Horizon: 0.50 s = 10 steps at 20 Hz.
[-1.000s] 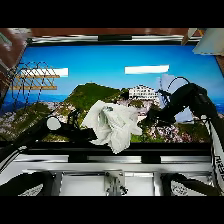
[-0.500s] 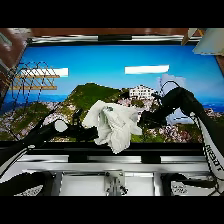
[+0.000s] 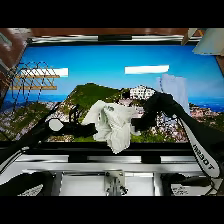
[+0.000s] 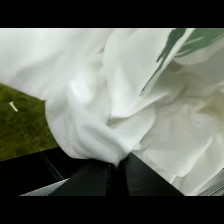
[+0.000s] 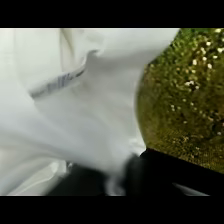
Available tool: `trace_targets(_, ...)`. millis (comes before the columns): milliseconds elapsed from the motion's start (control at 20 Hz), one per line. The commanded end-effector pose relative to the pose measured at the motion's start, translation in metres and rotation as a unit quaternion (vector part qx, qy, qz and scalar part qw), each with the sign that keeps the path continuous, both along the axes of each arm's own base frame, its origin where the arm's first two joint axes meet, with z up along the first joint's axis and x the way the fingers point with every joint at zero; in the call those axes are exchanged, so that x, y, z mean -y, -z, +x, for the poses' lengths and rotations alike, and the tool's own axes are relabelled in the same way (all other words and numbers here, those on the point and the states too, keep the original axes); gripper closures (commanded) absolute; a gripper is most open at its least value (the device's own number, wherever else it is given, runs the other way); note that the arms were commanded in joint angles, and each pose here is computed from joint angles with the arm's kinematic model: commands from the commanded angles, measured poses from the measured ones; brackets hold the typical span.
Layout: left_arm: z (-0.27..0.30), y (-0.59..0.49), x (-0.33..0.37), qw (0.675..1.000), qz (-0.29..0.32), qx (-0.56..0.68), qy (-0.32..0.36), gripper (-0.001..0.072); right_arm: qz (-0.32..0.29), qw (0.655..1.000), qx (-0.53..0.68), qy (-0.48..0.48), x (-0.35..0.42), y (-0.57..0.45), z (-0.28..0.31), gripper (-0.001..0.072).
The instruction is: Fold the shirts.
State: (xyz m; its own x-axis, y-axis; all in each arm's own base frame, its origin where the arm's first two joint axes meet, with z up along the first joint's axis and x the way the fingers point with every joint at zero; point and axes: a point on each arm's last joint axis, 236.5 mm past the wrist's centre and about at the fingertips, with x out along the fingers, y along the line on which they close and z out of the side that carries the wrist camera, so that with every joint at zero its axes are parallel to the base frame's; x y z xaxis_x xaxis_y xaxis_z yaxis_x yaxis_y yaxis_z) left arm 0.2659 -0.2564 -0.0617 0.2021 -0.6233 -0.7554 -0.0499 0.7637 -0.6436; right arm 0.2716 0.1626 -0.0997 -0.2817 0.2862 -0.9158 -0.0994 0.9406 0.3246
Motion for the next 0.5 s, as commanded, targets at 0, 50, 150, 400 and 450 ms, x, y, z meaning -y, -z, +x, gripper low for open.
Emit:
trace_targets(0,0.024,-0.032,-0.015,0.998,-0.001,0.068,0.015,0.0672,-0.056,0.998,0.019,-0.021,0.021,-0.001,0.006,0.0626)
trace_targets(50,0.035,-0.051,-0.024,0.995,0.006,0.096,0.029,0.0673,-0.083,0.994,0.052,-0.037,0.035,-0.014,0.018,0.0629)
trace_targets(150,0.061,-0.106,-0.055,0.985,0.041,0.159,0.048,0.0673,-0.156,0.972,0.165,-0.063,0.074,-0.07,0.059,0.0629)
trace_targets(400,0.087,-0.405,-0.12,0.871,0.073,0.484,-0.033,0.0672,-0.188,0.795,0.577,0.012,0.117,-0.367,0.13,0.0629)
trace_targets(450,0.067,-0.473,-0.12,0.83,0.043,0.553,-0.055,0.0672,-0.135,0.747,0.65,0.037,0.107,-0.434,0.117,0.0629)
